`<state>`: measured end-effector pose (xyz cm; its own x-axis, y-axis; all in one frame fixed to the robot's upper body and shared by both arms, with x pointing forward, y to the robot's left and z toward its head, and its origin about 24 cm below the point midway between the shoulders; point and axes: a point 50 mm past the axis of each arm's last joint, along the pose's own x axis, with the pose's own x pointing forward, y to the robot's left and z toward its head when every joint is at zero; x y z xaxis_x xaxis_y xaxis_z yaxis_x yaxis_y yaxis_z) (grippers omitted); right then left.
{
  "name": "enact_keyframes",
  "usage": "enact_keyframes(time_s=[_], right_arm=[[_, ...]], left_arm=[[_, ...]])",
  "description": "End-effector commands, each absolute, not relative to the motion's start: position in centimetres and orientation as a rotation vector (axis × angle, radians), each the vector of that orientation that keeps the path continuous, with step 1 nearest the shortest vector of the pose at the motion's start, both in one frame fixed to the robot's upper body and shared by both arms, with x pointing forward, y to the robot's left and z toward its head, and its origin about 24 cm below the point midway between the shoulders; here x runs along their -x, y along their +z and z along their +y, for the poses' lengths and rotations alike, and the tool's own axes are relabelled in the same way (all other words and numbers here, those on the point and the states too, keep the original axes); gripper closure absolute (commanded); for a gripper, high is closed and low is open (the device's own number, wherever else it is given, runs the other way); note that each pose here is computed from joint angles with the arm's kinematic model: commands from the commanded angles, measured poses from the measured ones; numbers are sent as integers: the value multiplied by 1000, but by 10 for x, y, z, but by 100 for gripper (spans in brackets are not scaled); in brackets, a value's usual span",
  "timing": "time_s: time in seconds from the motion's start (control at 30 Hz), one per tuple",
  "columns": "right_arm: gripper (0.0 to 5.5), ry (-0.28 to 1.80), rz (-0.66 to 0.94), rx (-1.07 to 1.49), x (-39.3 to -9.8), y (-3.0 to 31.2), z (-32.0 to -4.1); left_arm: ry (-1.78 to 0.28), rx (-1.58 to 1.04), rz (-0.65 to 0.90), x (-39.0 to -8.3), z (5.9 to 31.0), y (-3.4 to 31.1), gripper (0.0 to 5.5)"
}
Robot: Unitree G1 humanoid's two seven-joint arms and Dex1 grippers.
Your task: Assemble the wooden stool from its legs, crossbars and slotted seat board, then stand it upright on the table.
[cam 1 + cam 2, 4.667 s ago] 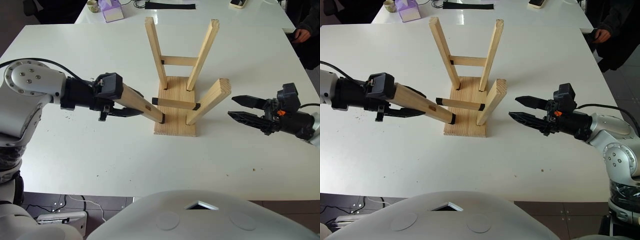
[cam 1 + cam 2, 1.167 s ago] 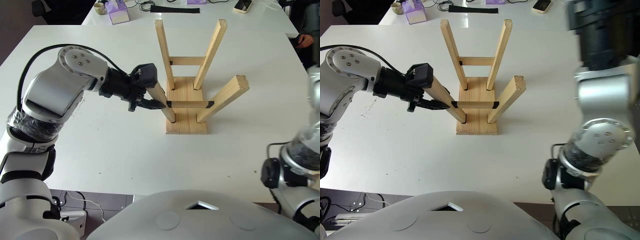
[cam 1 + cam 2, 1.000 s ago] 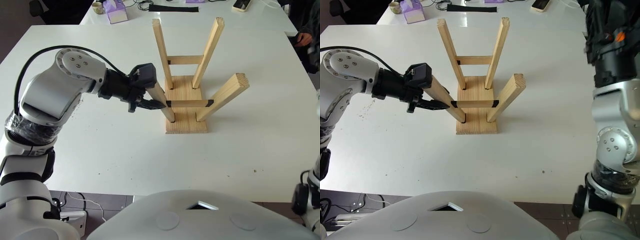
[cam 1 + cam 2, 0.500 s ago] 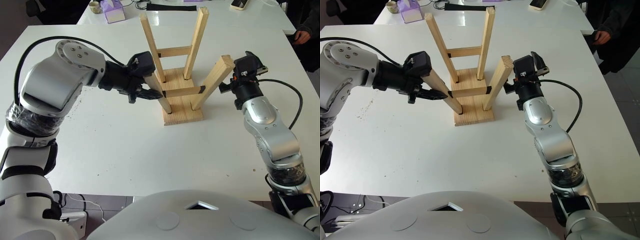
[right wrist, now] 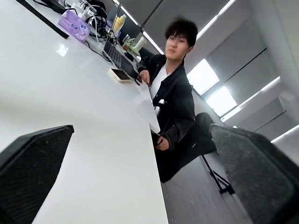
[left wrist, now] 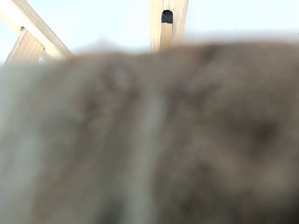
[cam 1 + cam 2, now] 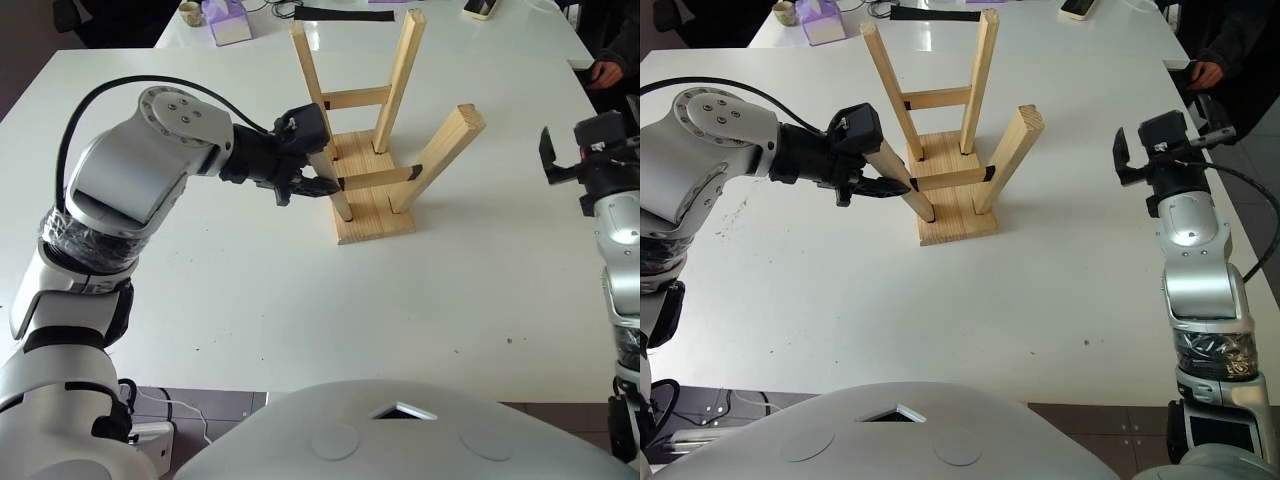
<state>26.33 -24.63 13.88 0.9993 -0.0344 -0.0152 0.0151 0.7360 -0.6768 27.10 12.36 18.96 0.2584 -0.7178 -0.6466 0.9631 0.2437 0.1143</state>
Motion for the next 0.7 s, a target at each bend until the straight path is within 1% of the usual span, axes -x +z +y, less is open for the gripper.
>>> enact_keyframes(time_s=[0.03, 0.07, 0.1, 0.13, 0.17, 0.2, 0.3, 0.37, 0.47, 0.5, 0.53, 0.6, 0.7], right_arm=[[11, 506, -208, 425, -254, 155, -94], [11, 612, -240, 352, -243, 162, -67], [11, 681, -260, 310, -234, 169, -49], [11, 709, -269, 300, -229, 172, -41], [11, 718, -254, 303, -226, 171, -40], [11, 710, -226, 324, -227, 166, -45], [11, 610, -119, 413, -237, 147, -76], [11, 541, -81, 464, -245, 140, -96], [11, 474, -53, 509, -255, 135, -119], [10, 454, -42, 516, -257, 133, -126], [10, 441, -35, 522, -259, 130, -131], [10, 433, -23, 524, -260, 126, -137], [10, 417, 4, 512, -261, 117, -146]], left_arm=[[-1300, -481, 712, -260, 111, 149, 345], [-1320, -486, 703, -259, 105, 151, 345], [-1344, -493, 692, -258, 100, 154, 345], [-1364, -498, 683, -258, 96, 157, 345], [-1379, -498, 674, -257, 92, 161, 345], [-1389, -494, 668, -257, 90, 164, 345], [-1390, -457, 672, -258, 91, 168, 345], [-1391, -429, 680, -256, 94, 168, 345], [-1404, -445, 673, -250, 97, 169, 345], [-1392, -411, 669, -252, 98, 173, 317], [-1393, -391, 666, -252, 98, 175, 308], [-1394, -351, 652, -252, 98, 182, 265], [-1366, -292, 593, -258, 98, 195, 206]])
